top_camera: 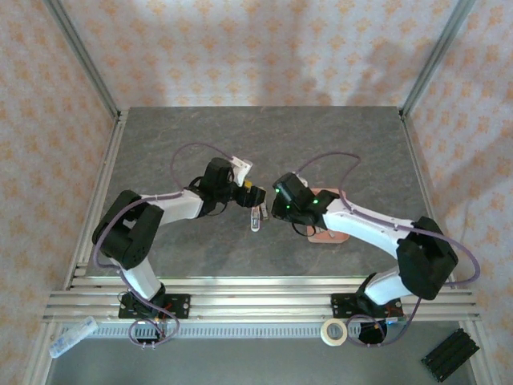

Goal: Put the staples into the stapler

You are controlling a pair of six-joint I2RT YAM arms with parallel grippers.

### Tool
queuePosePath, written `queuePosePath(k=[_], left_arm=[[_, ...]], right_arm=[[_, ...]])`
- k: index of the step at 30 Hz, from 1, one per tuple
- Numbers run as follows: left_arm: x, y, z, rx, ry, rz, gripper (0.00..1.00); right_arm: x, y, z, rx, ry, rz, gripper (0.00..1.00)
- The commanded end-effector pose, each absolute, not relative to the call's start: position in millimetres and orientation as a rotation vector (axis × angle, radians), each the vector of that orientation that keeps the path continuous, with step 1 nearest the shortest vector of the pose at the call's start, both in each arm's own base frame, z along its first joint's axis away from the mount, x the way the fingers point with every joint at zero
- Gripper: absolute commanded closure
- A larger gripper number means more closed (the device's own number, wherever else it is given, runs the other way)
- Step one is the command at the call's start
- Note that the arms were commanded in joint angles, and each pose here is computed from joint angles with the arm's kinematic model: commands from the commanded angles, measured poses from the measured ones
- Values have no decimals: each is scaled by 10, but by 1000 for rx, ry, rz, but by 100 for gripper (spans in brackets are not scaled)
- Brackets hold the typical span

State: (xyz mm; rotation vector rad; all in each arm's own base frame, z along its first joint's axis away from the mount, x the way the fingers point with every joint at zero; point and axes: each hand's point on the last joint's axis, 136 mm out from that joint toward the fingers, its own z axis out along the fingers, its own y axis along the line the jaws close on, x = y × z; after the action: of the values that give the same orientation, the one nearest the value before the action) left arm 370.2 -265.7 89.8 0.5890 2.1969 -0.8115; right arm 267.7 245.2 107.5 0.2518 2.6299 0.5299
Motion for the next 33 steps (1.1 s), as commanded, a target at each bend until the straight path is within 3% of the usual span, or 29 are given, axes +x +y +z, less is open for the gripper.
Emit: queuePosePath(k=[1,13,33], left_arm=[[3538,-2789,825,716,2256,-878,25],[3222,-2931,848,899,2204,-968,36],[2790,-2747,639,1041,2262,-749,38]], right_arm=[[2675,2330,1131,253,2589,492,76],[2636,2255,1125,248,2590,468,77],[2650,2462,998,244,2638,551,76]])
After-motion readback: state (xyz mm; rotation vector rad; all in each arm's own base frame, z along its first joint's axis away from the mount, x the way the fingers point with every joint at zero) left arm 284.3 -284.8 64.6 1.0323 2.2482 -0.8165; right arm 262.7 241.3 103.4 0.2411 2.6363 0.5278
